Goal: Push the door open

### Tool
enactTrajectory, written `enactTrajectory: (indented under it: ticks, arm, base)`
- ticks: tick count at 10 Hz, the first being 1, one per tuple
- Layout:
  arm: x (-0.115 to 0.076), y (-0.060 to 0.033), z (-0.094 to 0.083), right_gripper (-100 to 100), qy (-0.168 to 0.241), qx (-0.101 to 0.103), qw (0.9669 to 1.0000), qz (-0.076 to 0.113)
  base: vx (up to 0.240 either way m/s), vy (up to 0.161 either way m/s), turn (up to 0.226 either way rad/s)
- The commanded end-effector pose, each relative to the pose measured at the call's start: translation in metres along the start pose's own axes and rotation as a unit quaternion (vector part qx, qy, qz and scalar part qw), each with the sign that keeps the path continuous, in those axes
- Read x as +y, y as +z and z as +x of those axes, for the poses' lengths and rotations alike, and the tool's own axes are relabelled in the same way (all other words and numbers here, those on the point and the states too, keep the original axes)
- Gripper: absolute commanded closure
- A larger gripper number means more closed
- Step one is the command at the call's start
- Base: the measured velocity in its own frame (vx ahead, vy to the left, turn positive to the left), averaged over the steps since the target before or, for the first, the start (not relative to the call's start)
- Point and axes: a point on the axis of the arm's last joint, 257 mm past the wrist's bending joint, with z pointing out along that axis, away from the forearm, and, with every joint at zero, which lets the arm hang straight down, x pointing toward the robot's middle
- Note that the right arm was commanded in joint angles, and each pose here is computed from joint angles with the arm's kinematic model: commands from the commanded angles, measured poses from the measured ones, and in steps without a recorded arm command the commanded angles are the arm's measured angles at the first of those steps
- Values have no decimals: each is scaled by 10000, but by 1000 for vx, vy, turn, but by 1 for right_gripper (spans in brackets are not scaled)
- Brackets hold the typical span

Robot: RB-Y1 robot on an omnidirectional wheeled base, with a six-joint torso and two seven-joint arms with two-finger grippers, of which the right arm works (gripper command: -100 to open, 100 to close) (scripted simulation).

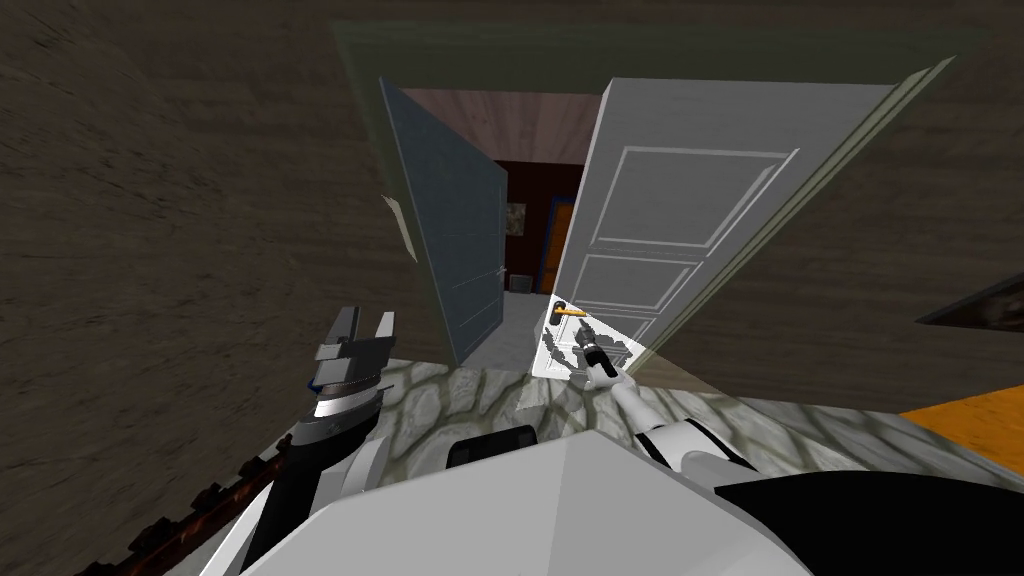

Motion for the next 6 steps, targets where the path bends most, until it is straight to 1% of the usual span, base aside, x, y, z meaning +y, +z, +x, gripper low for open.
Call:
enactTrajectory:
  ticks: [1, 3, 6]
  arm:
    - [3, 10, -9, -100, -2, -22, 10000, 0]
    - [5, 24, -23, -100, -3, -59, 10000, 1]
    - [7, 42, -42, -100, -5, -105, 9999, 5]
  base:
    - [184, -51, 31]
    - [200, -43, 39]
    - [200, -97, 33]
